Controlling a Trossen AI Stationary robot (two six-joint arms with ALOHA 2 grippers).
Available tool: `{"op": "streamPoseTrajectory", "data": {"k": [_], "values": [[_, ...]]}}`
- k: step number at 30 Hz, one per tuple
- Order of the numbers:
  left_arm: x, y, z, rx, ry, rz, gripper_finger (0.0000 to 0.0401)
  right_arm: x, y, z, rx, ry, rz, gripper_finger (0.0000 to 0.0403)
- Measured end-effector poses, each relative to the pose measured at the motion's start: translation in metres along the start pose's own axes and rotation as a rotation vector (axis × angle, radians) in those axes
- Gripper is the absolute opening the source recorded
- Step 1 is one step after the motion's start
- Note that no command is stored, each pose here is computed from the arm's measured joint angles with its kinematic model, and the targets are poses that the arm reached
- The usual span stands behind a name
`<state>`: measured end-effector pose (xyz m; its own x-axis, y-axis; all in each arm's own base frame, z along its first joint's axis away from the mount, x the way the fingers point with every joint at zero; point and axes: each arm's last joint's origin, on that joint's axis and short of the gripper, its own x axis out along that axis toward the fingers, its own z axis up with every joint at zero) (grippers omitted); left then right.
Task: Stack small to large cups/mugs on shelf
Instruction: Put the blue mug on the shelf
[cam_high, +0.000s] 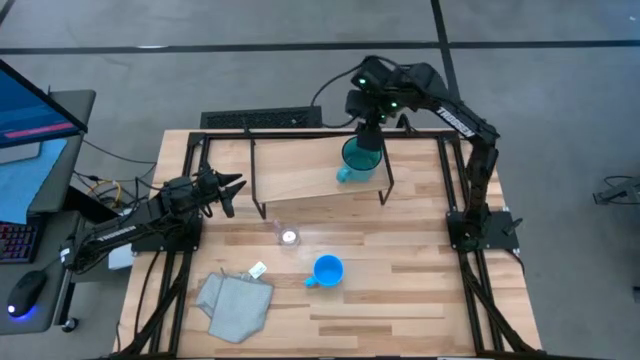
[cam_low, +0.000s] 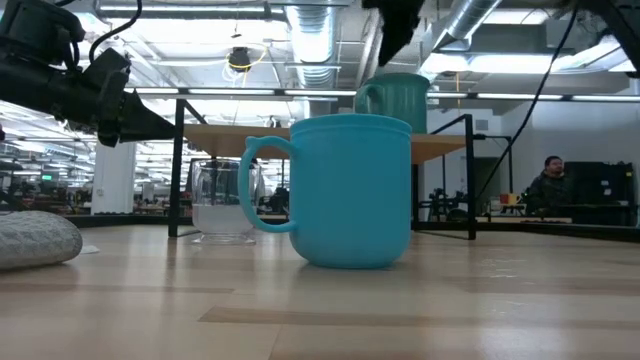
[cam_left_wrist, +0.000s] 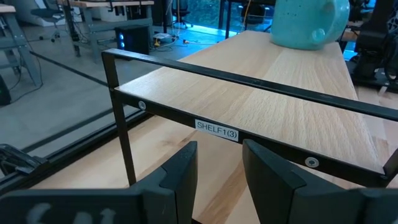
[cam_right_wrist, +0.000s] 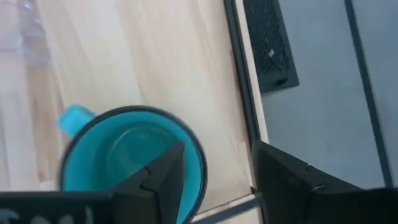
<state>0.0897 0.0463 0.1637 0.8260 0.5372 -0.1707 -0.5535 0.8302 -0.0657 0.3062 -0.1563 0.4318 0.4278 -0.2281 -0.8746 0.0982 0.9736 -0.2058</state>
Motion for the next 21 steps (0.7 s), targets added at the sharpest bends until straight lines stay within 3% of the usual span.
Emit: {"op": "streamPoseTrajectory", "data": {"k": [8,17,21], "values": [[0.0,0.0,0.0,-0.001,-0.001,0.001,0.0119,-0.06,0.013,-0.022,0.076,-0.11,-0.027,0.0151],[0.0,0.0,0.0,-0.004,-0.001,0.001,0.0119,-0.111,0.034,-0.045,0.113,-0.257,0.077,0.0014],[0.0,0.0,0.0,-0.051,0.0,0.001,0.0119,-0.121,0.043,-0.048,0.095,-0.293,0.112,0.0015]]}}
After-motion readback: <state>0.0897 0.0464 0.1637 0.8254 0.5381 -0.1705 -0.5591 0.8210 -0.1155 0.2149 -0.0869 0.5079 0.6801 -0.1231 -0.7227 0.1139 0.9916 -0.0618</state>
